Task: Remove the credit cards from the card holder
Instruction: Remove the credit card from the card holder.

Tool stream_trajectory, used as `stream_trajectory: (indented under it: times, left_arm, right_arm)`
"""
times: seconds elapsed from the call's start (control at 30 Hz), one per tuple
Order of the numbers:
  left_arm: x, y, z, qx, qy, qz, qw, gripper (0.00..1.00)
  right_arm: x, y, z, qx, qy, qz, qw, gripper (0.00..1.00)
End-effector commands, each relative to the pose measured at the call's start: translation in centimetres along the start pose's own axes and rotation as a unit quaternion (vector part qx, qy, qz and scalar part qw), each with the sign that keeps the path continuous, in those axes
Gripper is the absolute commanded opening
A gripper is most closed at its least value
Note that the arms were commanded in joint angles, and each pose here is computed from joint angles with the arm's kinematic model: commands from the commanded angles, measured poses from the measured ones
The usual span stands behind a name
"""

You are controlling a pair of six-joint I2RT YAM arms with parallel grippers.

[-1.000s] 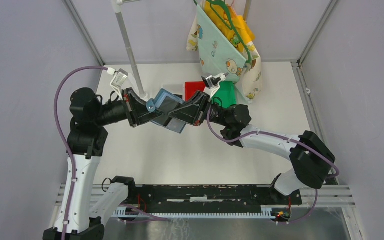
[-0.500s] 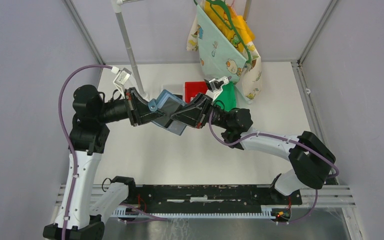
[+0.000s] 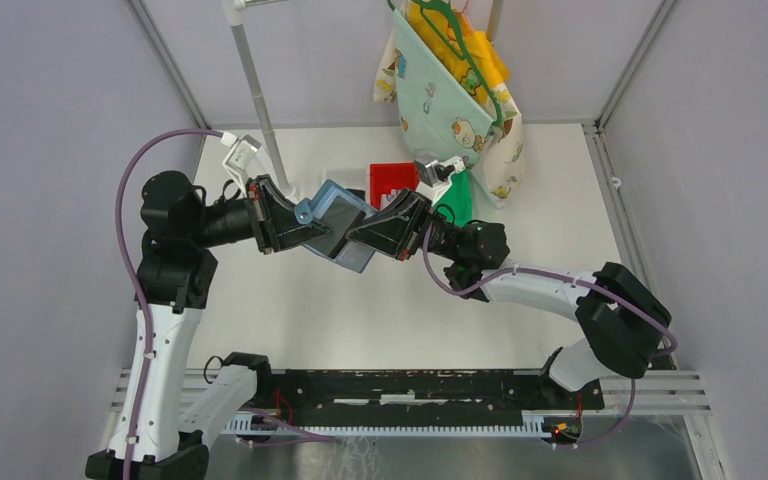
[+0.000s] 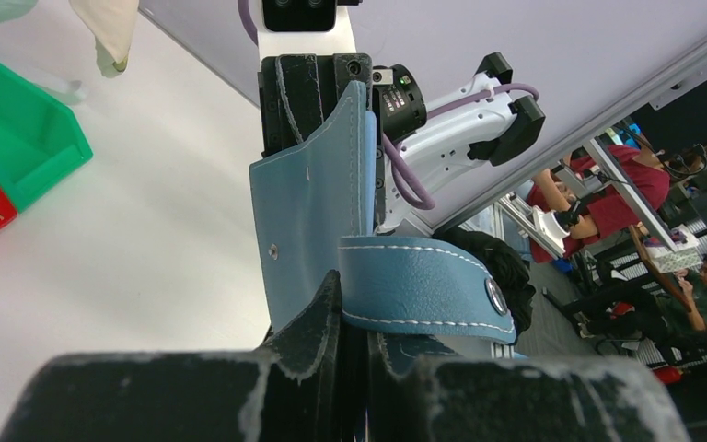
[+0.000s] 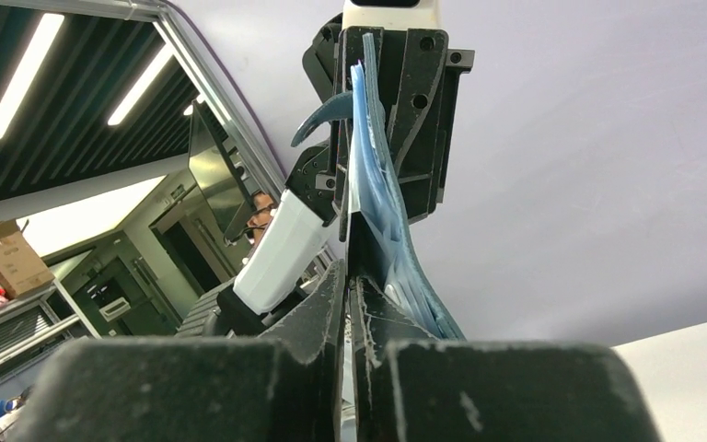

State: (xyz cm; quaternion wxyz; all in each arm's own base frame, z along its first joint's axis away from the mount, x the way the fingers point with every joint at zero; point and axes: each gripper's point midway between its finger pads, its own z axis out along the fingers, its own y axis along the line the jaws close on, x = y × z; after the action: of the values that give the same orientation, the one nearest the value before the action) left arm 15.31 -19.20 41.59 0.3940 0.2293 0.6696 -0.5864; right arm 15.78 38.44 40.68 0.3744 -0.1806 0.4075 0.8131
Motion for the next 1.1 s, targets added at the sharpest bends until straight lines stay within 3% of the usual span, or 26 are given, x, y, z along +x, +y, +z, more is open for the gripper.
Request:
stream_trajectory:
  times: [0.0,0.2,0.5,0.67,0.87,1.07]
  left_arm:
    - [-1.1,-3.1,-0.4,0.032,-0.005,0.028,0.999,0.1]
    - [-1.0,-3.0,-0.4,0.031,-0.004,0.026,0.999,0.19]
    - [-1.1,-3.0,-0.3,0.032,-0.004,0.029,0.999,0.24]
    - [-1.1,-2.9,-0.4,0.029,-0.006,0.033,0.999,0.17]
    - [-1.8,-2.0,-0.4,-0.009,-0.031,0.056,0.998,0.02]
    - [-3.0,-1.3,-0.7,-0.049,-0.06,0.087,0.993,0.02]
  right_arm:
    - [-1.2,2.9,0.0,-0.046,-0.016,-0.022,0.999,0.02]
    - [-1.3,3.1,-0.1,-0.048,-0.018,-0.022,0.998,0.0]
    - [-0.3,2.5,-1.6,-0.031,-0.015,-0.014,0.999,0.0]
    - [-0.3,2.5,-2.2,-0.028,-0.017,-0.011,0.999,0.0]
    - [-0.3,2.7,-2.6,-0.026,-0.017,-0.012,0.999,0.0]
    - [0.1,2.0,-3.0,-0.014,-0.013,-0.006,1.0,0.0]
